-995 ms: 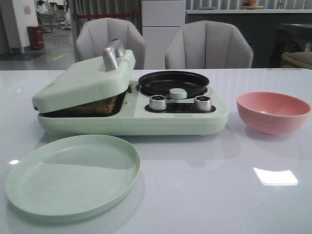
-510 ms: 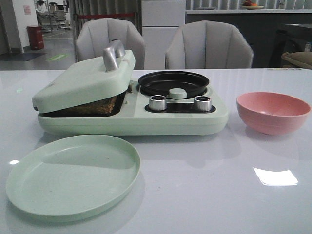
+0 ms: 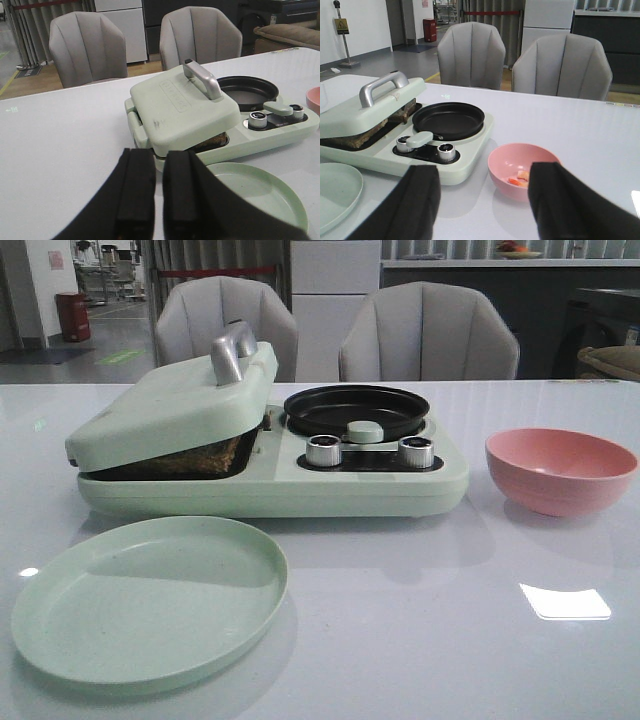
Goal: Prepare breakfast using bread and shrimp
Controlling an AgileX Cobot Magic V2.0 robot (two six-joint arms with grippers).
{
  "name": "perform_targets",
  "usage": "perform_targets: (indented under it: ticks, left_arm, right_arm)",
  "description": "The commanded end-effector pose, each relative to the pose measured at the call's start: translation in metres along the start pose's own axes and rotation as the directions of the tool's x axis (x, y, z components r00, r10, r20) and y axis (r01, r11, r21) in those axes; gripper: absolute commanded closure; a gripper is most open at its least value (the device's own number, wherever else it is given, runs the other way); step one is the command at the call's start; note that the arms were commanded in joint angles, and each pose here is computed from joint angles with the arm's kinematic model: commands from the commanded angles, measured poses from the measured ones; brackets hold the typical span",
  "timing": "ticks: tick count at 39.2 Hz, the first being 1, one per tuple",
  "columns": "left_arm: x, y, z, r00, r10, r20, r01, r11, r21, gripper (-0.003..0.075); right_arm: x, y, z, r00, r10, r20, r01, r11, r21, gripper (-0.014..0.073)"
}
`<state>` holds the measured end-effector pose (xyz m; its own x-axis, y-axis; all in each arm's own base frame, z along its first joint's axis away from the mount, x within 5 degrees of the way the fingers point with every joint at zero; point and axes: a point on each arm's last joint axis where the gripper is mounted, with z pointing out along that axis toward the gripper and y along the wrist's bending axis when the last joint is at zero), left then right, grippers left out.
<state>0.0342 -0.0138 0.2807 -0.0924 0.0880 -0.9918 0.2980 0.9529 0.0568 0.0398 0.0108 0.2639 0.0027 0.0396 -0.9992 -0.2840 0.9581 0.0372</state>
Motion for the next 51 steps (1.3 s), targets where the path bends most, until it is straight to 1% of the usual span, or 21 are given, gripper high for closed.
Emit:
perform_targets:
  ticks: [1,6,12,14,17,22,29,33,36,40,43,45,51]
  left_arm:
    - [-0.016,0.001,-0.002,0.994,-0.023,0.103,0.023,1.0,-0.001,0.0535]
    - [-0.016,0.001,-0.002,0.994,-0.023,0.103,0.023,1.0,-0.001,0.0535]
    - [-0.016,0.001,-0.002,0.994,-0.025,0.103,0.025,1.0,0.0,0.0535]
    - [-0.016,0.001,-0.002,0.994,-0.028,0.103,0.028,1.0,0.002,0.0535]
    - [-0.016,0.001,-0.002,0.994,-0.03,0.104,0.03,1.0,0.003,0.0535]
    - [-0.016,0.001,-0.002,0.994,-0.03,0.104,0.03,1.0,0.003,0.0535]
    - [-0.016,0.001,-0.002,0.994,-0.03,0.104,0.03,1.0,0.003,0.0535]
    - [-0.016,0.001,-0.002,0.994,-0.03,0.104,0.03,1.0,0.003,0.0535]
    - [-0.016,0.001,-0.002,0.994,-0.03,0.104,0.03,1.0,0.003,0.0535]
    - [-0.016,0.001,-0.002,0.994,-0.03,0.104,0.03,1.0,0.003,0.0535]
    - [-0.016,0.001,-0.002,0.994,-0.03,0.104,0.03,1.0,0.003,0.0535]
    - [-0.016,0.001,-0.002,0.994,-0.03,0.104,0.03,1.0,0.003,0.0535]
    - [-0.016,0.001,-0.002,0.994,-0.029,0.103,0.028,1.0,0.002,0.0535]
  right_arm:
    - [-0.021,0.001,0.002,0.995,0.005,0.097,-0.004,1.0,-0.006,0.0106]
    - [-0.034,0.002,0.013,1.0,0.004,0.02,-0.004,1.0,-0.001,0.0106]
    - [-0.053,0.003,0.041,0.997,0.019,-0.073,-0.019,1.0,0.001,0.0106]
    - [-0.057,0.003,0.053,0.992,0.027,-0.121,-0.027,1.0,0.003,0.0106]
    - [-0.062,0.004,0.077,0.979,0.029,-0.202,-0.028,1.0,0.009,0.0106]
    - [-0.077,0.006,0.113,0.959,0.049,-0.279,-0.046,0.999,0.015,0.0106]
    - [-0.087,0.005,0.158,0.921,0.065,-0.384,-0.056,0.998,0.035,0.0106]
    - [-0.091,-0.005,0.18,0.901,0.123,-0.416,-0.092,0.991,0.095,0.0106]
    - [-0.09,-0.02,0.196,0.871,0.203,-0.447,-0.141,0.976,0.169,0.0106]
    - [-0.085,-0.042,0.212,0.835,0.281,-0.473,-0.173,0.95,0.259,0.0106]
    - [-0.08,-0.056,0.224,0.812,0.312,-0.493,-0.177,0.937,0.303,0.0106]
    - [-0.074,-0.066,0.233,0.789,0.339,-0.512,-0.181,0.925,0.333,0.0106]
    - [-0.056,-0.092,0.263,0.725,0.375,-0.578,-0.169,0.91,0.378,0.0108]
